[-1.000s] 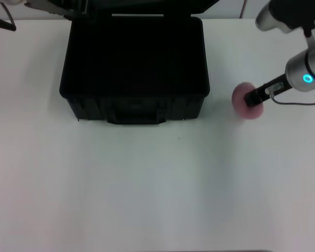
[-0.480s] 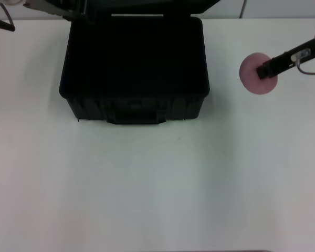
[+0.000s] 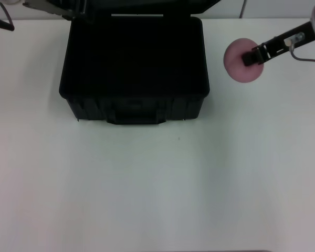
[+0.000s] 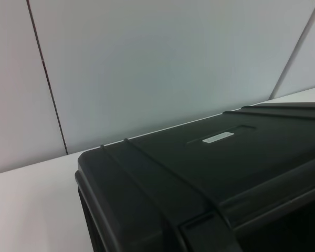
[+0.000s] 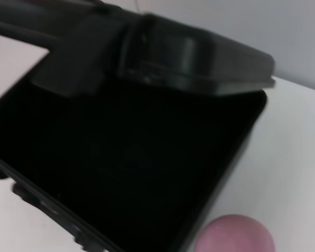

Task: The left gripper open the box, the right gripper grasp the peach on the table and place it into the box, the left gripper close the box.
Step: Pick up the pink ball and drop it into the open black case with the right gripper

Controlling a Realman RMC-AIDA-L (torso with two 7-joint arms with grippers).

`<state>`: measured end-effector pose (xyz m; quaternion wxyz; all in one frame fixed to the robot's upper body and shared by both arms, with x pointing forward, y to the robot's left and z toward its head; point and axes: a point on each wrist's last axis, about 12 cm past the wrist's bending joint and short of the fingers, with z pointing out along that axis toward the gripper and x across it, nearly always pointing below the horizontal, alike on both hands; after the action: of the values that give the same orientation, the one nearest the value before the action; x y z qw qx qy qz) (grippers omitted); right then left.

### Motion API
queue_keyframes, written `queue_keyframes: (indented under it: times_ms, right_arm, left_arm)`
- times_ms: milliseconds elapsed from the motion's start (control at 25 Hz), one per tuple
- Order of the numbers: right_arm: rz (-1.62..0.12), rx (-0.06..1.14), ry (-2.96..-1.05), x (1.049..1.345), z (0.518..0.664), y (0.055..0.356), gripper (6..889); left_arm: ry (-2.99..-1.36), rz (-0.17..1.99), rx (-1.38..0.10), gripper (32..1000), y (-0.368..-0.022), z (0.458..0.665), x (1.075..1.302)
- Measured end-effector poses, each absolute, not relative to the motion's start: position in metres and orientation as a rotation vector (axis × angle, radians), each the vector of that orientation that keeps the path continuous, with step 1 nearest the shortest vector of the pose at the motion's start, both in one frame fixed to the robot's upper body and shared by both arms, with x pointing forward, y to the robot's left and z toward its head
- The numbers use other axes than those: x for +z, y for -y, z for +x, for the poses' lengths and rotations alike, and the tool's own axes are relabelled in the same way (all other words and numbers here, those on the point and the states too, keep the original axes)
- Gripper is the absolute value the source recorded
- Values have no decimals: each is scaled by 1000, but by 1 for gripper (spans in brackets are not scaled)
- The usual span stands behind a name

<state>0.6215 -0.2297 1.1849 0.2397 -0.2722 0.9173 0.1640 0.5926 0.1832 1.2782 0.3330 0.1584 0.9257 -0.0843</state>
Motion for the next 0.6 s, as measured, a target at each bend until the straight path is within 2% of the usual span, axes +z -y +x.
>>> queue_keyframes:
  times_ms: [600]
  right_arm:
    - [-815, 469, -2438, 1187, 632, 205, 43]
  left_arm:
    - [-2411, 416, -218, 380, -183, 592, 1280]
